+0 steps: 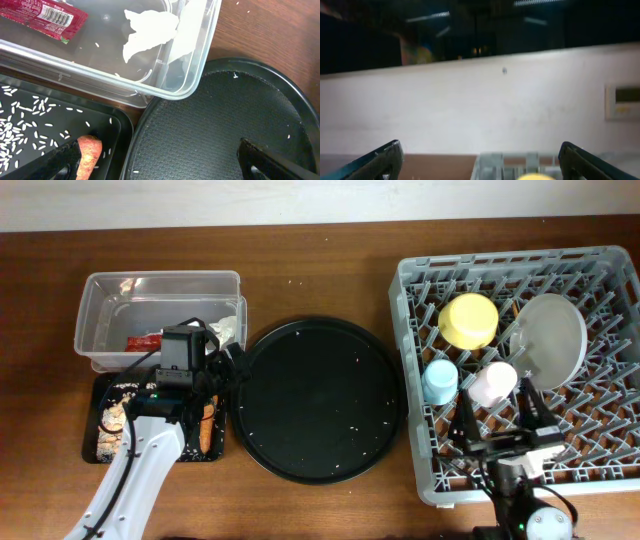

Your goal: Sort waste into correct bins and load items into the dishwasher rack

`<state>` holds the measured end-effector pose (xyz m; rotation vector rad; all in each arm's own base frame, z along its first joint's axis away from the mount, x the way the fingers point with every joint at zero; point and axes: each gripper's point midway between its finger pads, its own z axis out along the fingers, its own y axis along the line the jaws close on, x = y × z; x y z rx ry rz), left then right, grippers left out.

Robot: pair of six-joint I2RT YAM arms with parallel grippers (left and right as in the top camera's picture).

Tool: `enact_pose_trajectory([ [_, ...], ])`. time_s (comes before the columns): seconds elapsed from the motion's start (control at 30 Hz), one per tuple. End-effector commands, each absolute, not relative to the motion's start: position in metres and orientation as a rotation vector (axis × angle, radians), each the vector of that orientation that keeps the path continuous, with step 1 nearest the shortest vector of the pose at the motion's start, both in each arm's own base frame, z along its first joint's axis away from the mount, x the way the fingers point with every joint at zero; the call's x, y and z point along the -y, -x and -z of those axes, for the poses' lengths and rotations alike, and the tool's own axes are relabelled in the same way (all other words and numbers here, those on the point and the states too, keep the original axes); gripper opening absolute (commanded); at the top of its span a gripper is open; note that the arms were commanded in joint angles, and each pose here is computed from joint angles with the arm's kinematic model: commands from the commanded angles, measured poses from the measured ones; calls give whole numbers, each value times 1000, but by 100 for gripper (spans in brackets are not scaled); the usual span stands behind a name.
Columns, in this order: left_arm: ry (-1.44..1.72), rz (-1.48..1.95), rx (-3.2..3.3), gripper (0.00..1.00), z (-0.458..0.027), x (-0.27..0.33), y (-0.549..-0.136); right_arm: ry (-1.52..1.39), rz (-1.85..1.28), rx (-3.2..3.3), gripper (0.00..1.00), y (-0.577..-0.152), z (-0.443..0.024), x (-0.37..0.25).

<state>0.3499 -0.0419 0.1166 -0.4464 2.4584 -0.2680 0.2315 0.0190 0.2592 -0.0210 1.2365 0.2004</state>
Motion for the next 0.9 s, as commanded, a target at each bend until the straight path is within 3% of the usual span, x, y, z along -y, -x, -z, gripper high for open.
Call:
enact_pose_trajectory([
  [0.0,449,284,-2450,99,-120,44,-350,-66,-185,-1308,98,-238,-239,-10],
  [0.13,449,284,-2451,99,-120,44,-350,-117,-152,-1648,98,-246,-155,-9],
  [0.87,449,284,-2451,99,-120,44,-350,75,-53,-1632,98,-246,-160,-10],
])
